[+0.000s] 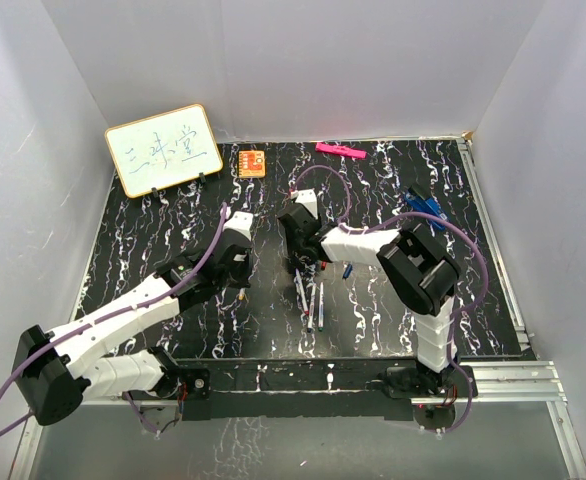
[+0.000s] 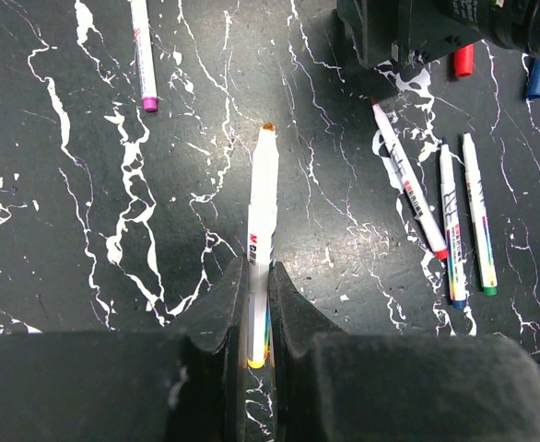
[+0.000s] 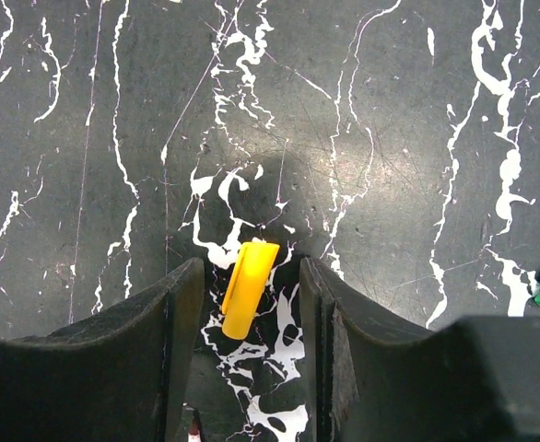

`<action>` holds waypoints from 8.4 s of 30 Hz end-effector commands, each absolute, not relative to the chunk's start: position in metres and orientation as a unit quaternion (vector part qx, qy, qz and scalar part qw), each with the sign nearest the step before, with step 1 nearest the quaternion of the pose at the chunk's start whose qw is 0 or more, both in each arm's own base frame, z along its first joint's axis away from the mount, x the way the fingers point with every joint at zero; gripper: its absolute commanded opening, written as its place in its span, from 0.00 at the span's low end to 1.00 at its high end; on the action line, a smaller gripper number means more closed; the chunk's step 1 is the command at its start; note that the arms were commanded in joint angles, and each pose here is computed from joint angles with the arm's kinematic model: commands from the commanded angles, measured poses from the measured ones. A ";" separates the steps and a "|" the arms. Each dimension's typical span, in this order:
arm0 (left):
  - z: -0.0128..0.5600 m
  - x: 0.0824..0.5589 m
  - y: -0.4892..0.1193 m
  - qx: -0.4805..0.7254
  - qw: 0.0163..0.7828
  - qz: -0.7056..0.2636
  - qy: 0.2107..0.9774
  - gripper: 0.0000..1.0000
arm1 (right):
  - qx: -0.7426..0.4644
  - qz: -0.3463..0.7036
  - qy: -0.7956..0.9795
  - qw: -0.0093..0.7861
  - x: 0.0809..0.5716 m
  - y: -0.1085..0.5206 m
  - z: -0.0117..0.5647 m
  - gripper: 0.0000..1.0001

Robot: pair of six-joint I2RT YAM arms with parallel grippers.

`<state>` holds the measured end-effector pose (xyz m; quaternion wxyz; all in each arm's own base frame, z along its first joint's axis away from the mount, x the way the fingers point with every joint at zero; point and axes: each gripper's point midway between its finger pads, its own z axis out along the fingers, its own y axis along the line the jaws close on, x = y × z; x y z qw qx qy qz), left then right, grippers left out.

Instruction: Insert the pens into the pen caps

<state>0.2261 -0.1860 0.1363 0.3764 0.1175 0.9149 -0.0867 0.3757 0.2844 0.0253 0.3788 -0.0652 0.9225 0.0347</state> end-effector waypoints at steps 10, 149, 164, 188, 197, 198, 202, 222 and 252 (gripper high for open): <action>0.146 0.231 -0.176 0.100 0.400 -0.081 0.907 0.00 | -0.073 -0.010 0.949 0.307 0.338 0.274 -0.005 0.23; 0.233 0.248 -0.344 0.185 0.497 -0.482 0.697 0.00 | -0.050 0.503 0.585 0.634 0.285 0.257 0.266 0.00; 0.284 0.268 -0.336 0.135 0.567 -0.495 0.645 0.00 | -0.071 0.498 0.639 0.582 0.282 0.272 0.222 0.00; 0.337 0.314 -0.293 0.096 0.661 -0.460 0.585 0.00 | -0.105 0.456 0.744 0.477 0.273 0.302 0.143 0.00; 0.337 0.323 -0.286 0.091 0.664 -0.451 0.590 0.00 | -0.117 0.450 0.751 0.470 0.267 0.314 0.136 0.00; 0.334 0.324 -0.287 0.093 0.660 -0.450 0.595 0.00 | -0.112 0.449 0.748 0.477 0.271 0.315 0.141 0.00; 0.306 0.324 -0.291 0.100 0.625 -0.440 0.637 0.00 | -0.096 0.429 0.737 0.513 0.292 0.315 0.163 0.00; 0.118 0.323 -0.250 0.063 0.436 -0.272 0.855 0.00 | 0.015 0.266 0.638 0.723 0.334 0.226 0.330 0.89; 0.041 0.384 -0.185 0.106 0.305 -0.014 0.946 0.10 | 0.027 0.221 0.690 0.688 0.333 0.210 0.275 0.98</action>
